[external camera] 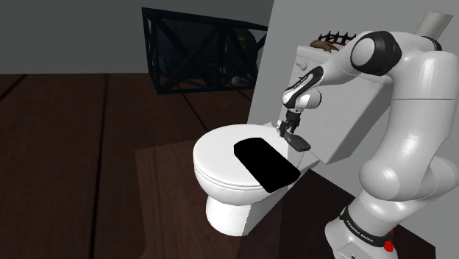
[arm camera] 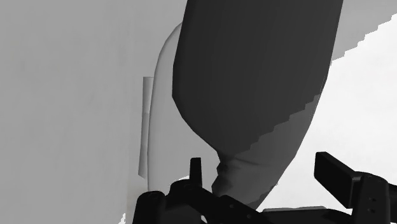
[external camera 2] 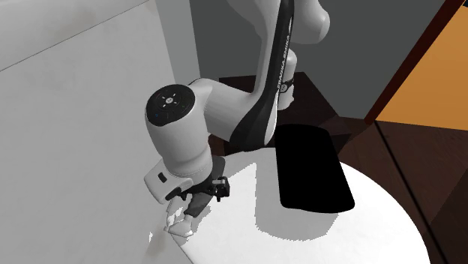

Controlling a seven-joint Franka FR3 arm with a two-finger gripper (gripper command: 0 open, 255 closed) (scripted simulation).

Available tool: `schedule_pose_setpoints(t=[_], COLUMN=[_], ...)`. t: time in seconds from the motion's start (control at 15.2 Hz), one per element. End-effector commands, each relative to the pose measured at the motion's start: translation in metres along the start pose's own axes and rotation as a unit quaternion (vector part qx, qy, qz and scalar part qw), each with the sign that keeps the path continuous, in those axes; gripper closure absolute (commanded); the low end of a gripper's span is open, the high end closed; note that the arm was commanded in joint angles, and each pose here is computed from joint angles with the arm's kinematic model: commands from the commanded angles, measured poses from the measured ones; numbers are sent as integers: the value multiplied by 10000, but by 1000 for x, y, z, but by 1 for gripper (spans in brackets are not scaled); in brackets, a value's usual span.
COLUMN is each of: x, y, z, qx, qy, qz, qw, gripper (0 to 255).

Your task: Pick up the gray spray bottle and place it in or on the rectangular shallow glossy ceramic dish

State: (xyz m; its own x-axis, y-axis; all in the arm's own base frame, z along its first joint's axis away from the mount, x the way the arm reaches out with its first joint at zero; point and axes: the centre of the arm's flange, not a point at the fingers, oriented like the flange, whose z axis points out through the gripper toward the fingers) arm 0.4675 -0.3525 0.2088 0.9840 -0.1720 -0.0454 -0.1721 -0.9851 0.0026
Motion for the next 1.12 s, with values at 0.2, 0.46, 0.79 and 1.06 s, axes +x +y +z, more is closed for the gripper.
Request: schedule_pose_setpoints(t=[0.2,0.46,0.79,1.06], x=[0,0,-1,-2], y=[0,0,0,0], z=[0,0,-16,-37], qx=[0,0,0,0], qy=[0,0,0,0], qz=[0,0,0,0], qw=[10000,10000,10000,10000], gripper=[255,255,255,255])
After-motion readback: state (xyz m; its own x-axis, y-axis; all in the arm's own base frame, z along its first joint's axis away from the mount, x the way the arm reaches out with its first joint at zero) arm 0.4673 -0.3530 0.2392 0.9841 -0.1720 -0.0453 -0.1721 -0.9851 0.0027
